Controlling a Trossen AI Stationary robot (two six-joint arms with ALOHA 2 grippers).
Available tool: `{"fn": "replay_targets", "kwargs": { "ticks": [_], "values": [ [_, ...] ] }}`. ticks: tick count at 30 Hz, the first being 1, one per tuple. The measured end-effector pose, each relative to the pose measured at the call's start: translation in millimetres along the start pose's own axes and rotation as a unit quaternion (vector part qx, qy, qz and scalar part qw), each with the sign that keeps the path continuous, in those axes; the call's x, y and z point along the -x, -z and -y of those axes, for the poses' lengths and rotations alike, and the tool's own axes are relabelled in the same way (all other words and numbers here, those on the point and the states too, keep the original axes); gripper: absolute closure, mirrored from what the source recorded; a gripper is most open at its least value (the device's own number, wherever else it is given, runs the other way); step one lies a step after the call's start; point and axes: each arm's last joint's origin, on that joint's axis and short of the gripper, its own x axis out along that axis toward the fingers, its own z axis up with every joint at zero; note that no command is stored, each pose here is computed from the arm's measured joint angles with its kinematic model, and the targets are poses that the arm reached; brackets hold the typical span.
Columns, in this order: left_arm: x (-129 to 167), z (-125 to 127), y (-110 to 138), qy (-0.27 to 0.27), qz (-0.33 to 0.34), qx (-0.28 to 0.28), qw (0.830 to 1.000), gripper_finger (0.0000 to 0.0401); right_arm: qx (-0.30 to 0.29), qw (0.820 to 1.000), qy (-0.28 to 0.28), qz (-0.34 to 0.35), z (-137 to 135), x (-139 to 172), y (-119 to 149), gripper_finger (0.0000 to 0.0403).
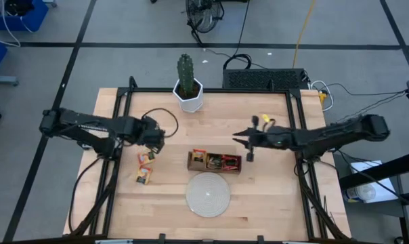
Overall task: Pick & Place Tea
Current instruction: Put the yellow tea bag into the left section of the wooden organizer
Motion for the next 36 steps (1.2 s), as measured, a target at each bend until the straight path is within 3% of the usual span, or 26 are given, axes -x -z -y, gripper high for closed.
{"fn": "replay_targets", "kwargs": {
  "ticks": [8,15,17,21,25,29,36],
  "values": [
    [-11,-8,-17,0.077,-0.083,0.022,0.993,0.0218,-0.054,0.99,0.013,0.127,2,35,51,0.0219],
    [-50,-22,0,0.047,-0.155,0.034,0.986,0.0224,-0.052,0.978,0.011,0.201,2,55,60,0.0148],
    [-60,-24,5,0.04,-0.149,0.01,0.988,0.0227,-0.057,0.978,0.006,0.202,1,57,60,0.0137],
    [-77,-21,8,0.076,-0.12,-0.045,0.989,0.0235,-0.051,0.983,0.001,0.179,0,58,64,0.0122],
    [-93,-24,8,0.099,-0.11,-0.055,0.987,0.0243,-0.056,0.984,0.038,0.164,4,61,66,0.0113],
    [-101,-32,6,0.096,-0.11,-0.063,0.987,0.0251,-0.074,0.983,0.039,0.165,5,65,69,0.0115],
    [-106,-36,-4,0.123,-0.084,-0.079,0.986,0.0265,-0.122,0.968,0.047,0.213,10,74,71,0.0123]
  ]
}}
